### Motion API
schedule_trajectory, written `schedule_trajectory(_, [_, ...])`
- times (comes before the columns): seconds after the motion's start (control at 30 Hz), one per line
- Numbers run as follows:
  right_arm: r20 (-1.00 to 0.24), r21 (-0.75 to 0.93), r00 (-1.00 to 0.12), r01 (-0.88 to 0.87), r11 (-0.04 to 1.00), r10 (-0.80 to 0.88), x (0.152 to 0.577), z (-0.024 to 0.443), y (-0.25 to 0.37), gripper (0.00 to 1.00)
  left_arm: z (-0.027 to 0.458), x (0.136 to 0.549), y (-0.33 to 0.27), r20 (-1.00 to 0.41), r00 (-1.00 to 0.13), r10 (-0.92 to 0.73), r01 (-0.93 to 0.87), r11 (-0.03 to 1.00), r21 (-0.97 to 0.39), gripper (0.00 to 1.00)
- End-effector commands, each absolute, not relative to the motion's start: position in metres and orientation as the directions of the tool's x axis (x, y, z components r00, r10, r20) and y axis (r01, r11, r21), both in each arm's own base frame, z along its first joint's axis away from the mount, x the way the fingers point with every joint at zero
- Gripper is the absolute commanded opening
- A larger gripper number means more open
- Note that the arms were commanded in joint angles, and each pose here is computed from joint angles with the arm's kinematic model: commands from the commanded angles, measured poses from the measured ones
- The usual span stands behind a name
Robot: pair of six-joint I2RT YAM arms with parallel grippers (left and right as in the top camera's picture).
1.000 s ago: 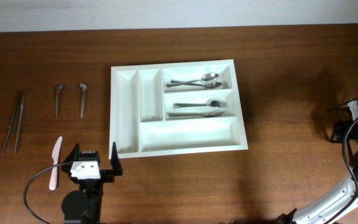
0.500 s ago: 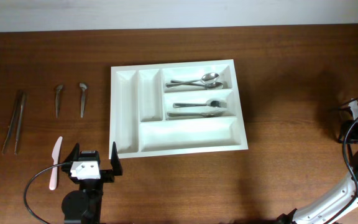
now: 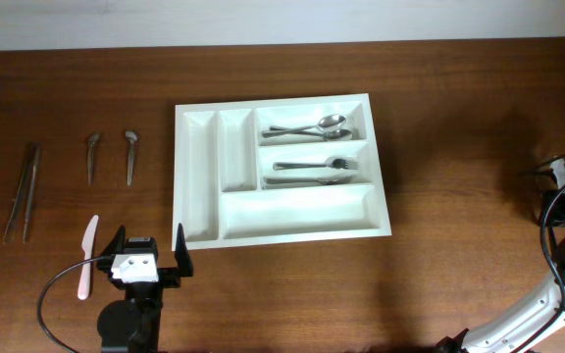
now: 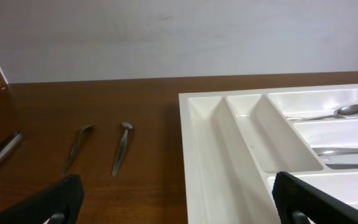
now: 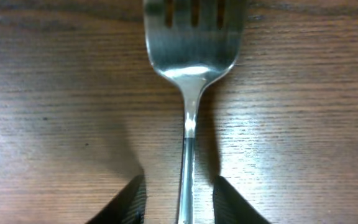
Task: Pack container
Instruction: 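Lower the right gripper and close it on the fork handle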
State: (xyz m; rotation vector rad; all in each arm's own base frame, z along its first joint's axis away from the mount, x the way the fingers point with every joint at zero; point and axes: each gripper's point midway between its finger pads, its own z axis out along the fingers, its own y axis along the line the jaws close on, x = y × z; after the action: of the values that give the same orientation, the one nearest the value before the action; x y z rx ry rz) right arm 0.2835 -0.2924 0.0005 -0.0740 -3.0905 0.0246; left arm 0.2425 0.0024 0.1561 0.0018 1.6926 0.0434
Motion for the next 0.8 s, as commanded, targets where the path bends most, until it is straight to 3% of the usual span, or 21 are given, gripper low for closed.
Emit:
schedule_trajectory(0.0, [0.086, -0.011, -0.995, 0.056, 0.998, 0.057, 0.2753, -0.0088, -0.292, 0.3, 0.1555, 0.2424, 0.003, -0.992, -0.121, 0.041, -0.024, 0.999, 0.044, 0.99])
schedule_trajectory(0.13, [0.086, -0.01, -0.995, 0.056, 0.998, 0.056, 0.2753, -0.0088, -0.2917, 0.3, 0.1555, 0.2424, 0.003, -0.992, -0.121, 0.041, -0.024, 0.999, 0.044, 0.99])
schedule_trajectory(0.2, [0.087, -0.009, -0.995, 0.056, 0.998, 0.056, 0.2753, -0.009, -0.2915, 0.25, 0.1555, 0.2424, 0.003, -0.992, -0.121, 0.041, -0.024, 0.999, 0.044, 0.99])
schedule_trajectory(0.77, [0.107, 0.009, -0.993, 0.059, 0.998, 0.058, 0.2725, -0.0183, -0.2889, 0.31, 0.1556, 0.2424, 0.003, -0.992, -0.121, 0.041, -0.024, 0.999, 0.044, 0.99])
